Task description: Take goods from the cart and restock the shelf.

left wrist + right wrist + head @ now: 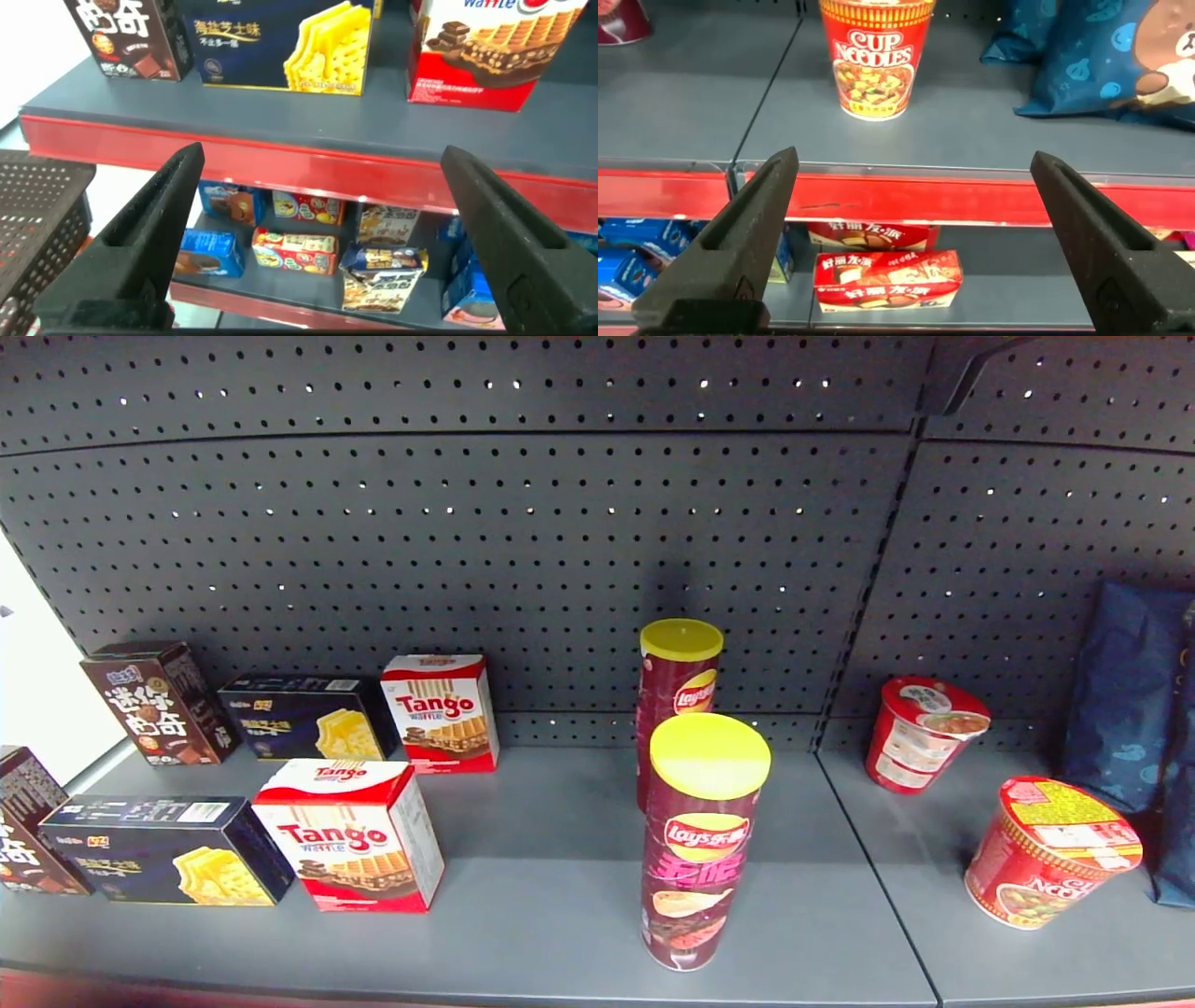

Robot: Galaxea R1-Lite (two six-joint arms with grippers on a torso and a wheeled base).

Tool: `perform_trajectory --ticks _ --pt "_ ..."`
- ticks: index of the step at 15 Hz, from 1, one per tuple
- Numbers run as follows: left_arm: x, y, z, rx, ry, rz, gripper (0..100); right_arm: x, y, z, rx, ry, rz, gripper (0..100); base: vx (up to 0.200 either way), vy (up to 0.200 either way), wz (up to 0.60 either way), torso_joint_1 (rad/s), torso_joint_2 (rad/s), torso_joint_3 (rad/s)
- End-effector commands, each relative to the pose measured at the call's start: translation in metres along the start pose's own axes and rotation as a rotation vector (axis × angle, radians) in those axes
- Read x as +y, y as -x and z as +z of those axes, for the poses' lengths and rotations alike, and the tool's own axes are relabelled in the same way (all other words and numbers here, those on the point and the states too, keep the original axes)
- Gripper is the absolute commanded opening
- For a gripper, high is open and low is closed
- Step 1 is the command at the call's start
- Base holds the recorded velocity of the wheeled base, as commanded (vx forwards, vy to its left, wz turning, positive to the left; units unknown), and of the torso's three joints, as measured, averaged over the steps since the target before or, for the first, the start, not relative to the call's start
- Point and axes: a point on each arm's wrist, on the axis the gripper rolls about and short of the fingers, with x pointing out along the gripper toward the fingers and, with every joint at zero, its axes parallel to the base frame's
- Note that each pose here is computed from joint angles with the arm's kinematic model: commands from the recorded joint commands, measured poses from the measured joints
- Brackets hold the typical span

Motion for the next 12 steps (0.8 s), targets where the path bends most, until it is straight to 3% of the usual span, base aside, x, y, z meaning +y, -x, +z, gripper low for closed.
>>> perform_trajectory --ticks 1,12 --pt "0.0000 -0.0002 0.0000 0.003 0.000 0.001 100 0.0000 -0.0004 -0.0002 0.003 0.001 -0.001 100 0.000 0.000 0.00 0.000 0.00 0.000" --pt "0.0000 -0.0002 0.0000 0.003 0.000 0.001 100 0.0000 -0.0003 0.0003 0.001 0.002 0.001 100 0.000 -0.018 0.00 0.000 0.00 0.001"
